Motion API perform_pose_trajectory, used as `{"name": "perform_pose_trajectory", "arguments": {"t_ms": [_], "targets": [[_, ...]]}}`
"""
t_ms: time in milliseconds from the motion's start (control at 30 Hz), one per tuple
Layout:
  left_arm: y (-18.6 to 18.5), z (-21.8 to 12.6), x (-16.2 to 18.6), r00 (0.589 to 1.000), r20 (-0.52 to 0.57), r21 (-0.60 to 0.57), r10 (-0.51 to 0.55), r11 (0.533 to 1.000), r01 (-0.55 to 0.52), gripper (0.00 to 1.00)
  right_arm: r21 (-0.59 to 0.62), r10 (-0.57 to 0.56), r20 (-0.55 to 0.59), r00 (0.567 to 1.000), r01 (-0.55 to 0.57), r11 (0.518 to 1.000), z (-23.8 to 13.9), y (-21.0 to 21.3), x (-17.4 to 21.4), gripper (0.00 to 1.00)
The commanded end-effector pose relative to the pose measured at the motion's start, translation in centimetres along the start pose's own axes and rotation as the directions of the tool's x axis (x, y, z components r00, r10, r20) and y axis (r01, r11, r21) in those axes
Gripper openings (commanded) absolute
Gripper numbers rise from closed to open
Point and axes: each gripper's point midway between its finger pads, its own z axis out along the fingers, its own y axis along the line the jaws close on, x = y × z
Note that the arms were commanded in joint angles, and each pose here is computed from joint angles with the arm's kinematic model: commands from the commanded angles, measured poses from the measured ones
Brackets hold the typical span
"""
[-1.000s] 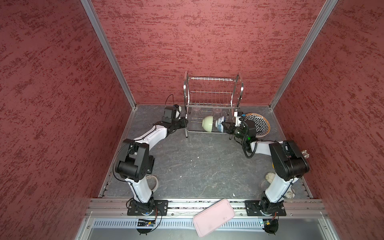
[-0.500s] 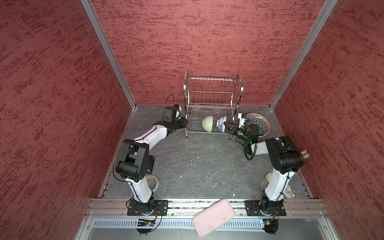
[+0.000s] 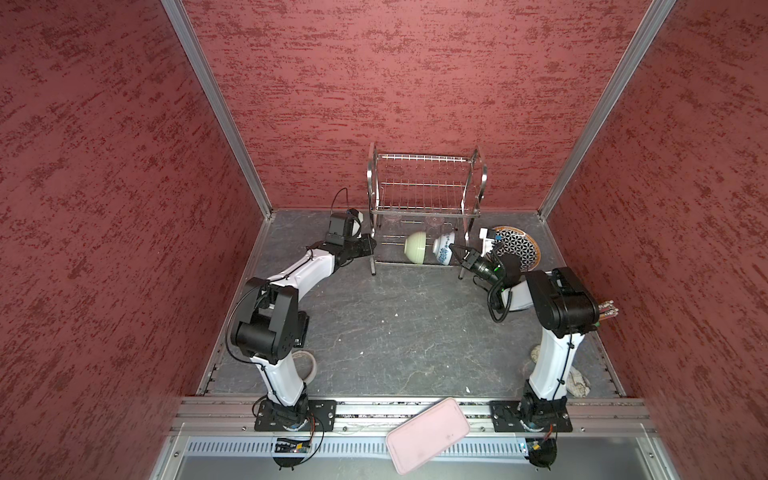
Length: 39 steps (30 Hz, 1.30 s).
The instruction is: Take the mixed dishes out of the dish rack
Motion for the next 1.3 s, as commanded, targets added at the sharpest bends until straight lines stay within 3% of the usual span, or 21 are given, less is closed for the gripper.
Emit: {"name": "perform_pose_trajectory", "arguments": {"t_ms": [0,433,867,1267], "targets": [[-0.7,0.4,-0.3,1.0,-0.003,0.007,0.026,1.0,-0.026,0.23,-0.125,-0.022,0.012,1.0,0.023,0.992,-0.2,2.8,-0.8,0.0],[-0.9,0.5,-0.2,0.999,-0.007,0.001,0.032,0.999,-0.032,0.23,-0.163,-0.046,-0.006,0.999,0.045,0.986,0.0,4.8,-1.6,0.0],[-0.9,0.9,-0.2,0.999,-0.008,0.009,0.034,0.999,-0.034,0.24,-0.125,-0.095,-0.015,0.995,0.093,0.988,-0.5,6.8,-2.3,0.0],[-1.2,0.8,-0.4,0.999,-0.003,0.023,0.04,0.999,-0.04,0.24,0.063,-0.138,-0.076,0.987,0.143,0.988,-1.6,6.6,-0.9,0.0]]}}
